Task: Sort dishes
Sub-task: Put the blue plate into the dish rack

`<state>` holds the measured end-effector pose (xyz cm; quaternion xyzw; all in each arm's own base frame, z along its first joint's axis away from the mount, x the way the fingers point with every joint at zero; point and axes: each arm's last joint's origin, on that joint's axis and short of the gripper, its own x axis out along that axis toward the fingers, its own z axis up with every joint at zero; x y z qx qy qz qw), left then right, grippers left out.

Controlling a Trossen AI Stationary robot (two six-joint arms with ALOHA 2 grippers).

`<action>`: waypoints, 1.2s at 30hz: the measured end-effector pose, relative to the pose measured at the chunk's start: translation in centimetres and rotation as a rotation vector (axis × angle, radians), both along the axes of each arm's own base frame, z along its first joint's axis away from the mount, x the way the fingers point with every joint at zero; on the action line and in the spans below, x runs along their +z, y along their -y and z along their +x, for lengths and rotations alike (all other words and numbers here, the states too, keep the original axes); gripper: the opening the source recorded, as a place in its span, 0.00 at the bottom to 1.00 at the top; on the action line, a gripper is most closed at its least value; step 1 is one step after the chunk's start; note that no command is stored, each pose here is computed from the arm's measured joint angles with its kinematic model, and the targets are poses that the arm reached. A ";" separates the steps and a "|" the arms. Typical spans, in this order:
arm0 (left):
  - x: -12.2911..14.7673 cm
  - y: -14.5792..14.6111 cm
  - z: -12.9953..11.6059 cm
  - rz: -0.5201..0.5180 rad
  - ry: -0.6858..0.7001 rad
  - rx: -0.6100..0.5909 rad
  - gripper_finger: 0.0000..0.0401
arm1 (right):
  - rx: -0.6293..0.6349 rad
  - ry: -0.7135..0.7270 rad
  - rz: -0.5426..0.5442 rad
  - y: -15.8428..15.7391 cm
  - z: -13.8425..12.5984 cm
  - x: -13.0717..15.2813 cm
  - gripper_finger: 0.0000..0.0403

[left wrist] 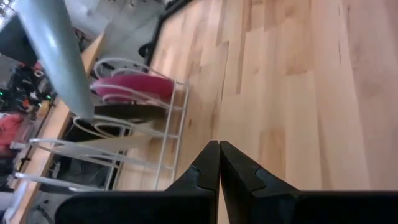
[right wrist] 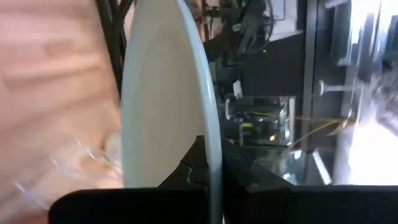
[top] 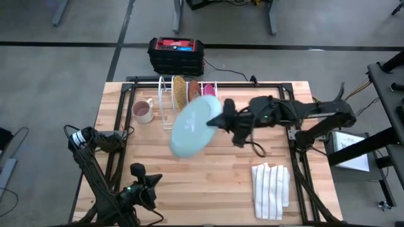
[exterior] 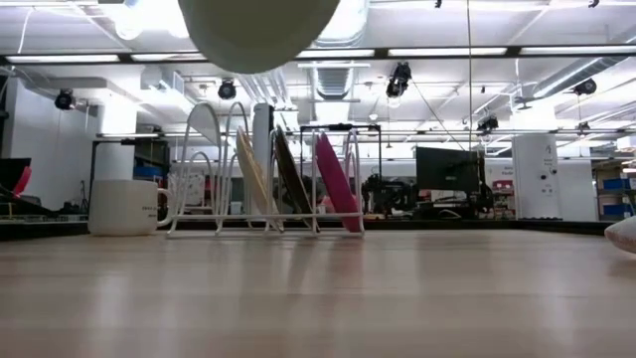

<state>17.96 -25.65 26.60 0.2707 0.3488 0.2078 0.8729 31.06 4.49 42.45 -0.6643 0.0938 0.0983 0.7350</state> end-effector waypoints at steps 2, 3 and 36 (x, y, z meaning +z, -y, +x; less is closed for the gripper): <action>0.0 -0.1 -0.2 -0.014 -0.032 0.021 0.00 | -0.006 0.001 -0.101 0.1 0.9 0.4 0.00; -0.1 -0.2 -0.2 -0.029 -0.049 0.038 0.00 | 0.001 0.000 -0.164 0.2 1.4 0.5 0.00; -1.1 0.8 -2.5 -0.309 -0.306 0.240 0.00 | -0.278 -0.295 -1.031 4.6 14.5 -4.3 0.00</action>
